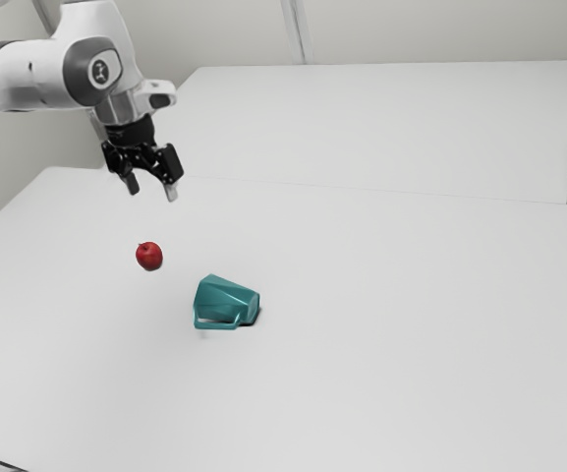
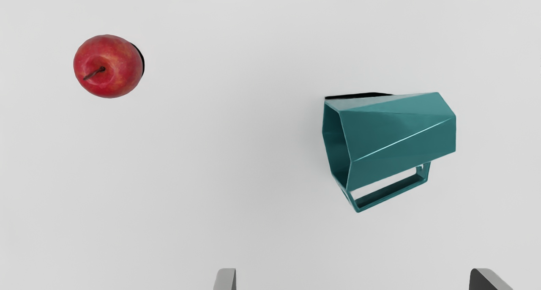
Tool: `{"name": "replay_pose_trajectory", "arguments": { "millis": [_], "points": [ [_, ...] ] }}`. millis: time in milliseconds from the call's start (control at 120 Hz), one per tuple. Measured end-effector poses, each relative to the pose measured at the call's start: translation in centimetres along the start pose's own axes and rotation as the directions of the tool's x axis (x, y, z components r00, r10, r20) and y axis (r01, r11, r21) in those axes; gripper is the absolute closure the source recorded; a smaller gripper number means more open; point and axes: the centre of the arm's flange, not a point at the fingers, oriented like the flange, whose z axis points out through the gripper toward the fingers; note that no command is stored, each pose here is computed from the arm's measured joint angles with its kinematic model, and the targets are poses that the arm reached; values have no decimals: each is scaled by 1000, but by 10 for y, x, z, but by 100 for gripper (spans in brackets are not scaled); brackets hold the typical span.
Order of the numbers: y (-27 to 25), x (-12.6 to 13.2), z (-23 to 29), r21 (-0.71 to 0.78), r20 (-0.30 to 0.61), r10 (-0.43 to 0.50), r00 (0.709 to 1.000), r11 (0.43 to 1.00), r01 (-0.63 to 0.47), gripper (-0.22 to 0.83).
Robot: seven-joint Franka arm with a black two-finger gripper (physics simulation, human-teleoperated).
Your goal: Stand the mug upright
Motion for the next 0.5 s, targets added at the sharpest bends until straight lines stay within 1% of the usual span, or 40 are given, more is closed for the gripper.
{"name": "replay_pose_trajectory", "arguments": {
  "millis": [108, 242, 375, 500],
  "points": [
    [0, 4, -3, 10, -58, 25, 998, 1000, -24, 0],
    [1, -9, 12, -11, -118, 37, 992, 999, -39, 0],
    [-1, -21, 39, -96, -168, -3, 986, 995, -14, 0],
    [-14, -34, 65, -197, -210, -95, 973, 979, 53, 0]
  ]
}}
